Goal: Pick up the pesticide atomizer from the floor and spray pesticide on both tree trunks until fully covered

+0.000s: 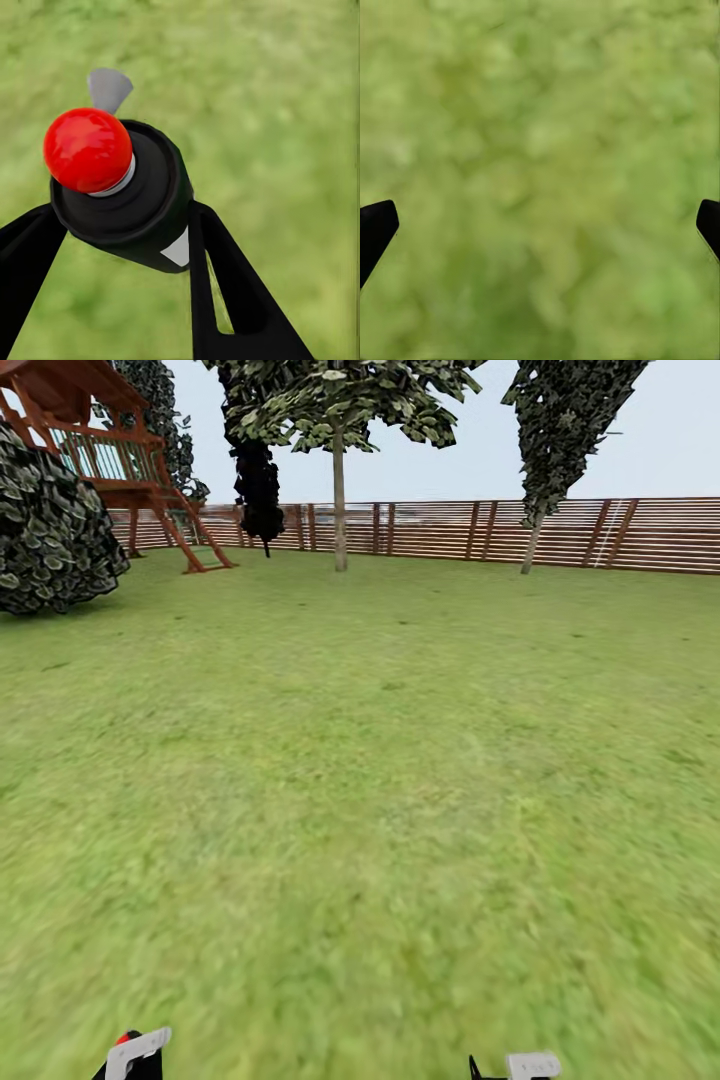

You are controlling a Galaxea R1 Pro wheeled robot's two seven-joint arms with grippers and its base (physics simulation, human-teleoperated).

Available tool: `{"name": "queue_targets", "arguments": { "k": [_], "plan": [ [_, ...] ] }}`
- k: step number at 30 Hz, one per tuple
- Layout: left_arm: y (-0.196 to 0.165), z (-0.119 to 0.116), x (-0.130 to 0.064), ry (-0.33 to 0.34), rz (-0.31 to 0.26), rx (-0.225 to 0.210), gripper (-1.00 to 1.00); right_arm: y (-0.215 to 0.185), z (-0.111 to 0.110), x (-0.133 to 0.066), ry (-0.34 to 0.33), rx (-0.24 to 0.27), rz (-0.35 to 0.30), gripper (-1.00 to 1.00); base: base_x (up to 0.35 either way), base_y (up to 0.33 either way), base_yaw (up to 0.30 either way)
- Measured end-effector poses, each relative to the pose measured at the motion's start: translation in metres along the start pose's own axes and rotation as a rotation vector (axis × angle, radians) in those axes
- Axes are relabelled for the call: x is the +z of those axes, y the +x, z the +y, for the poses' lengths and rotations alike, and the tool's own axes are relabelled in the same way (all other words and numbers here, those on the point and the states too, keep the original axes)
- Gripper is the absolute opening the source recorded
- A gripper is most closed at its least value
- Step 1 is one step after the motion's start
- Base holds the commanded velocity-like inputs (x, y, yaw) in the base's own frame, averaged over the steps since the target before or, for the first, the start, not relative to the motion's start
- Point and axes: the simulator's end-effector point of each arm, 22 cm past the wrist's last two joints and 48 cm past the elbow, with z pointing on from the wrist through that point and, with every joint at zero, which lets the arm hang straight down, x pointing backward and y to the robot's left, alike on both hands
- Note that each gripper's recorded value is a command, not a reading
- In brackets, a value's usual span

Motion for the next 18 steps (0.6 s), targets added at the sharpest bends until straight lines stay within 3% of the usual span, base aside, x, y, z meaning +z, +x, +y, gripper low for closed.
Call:
{"name": "queue_targets", "arguments": {
  "k": [18],
  "plan": [
    [0.0001,-0.0001,0.0,0.0,0.0,0.001,-1.0,0.0,0.0,0.0,0.0,0.0,0.0,1.0,0.338,0.0,0.0]
  ]
}}
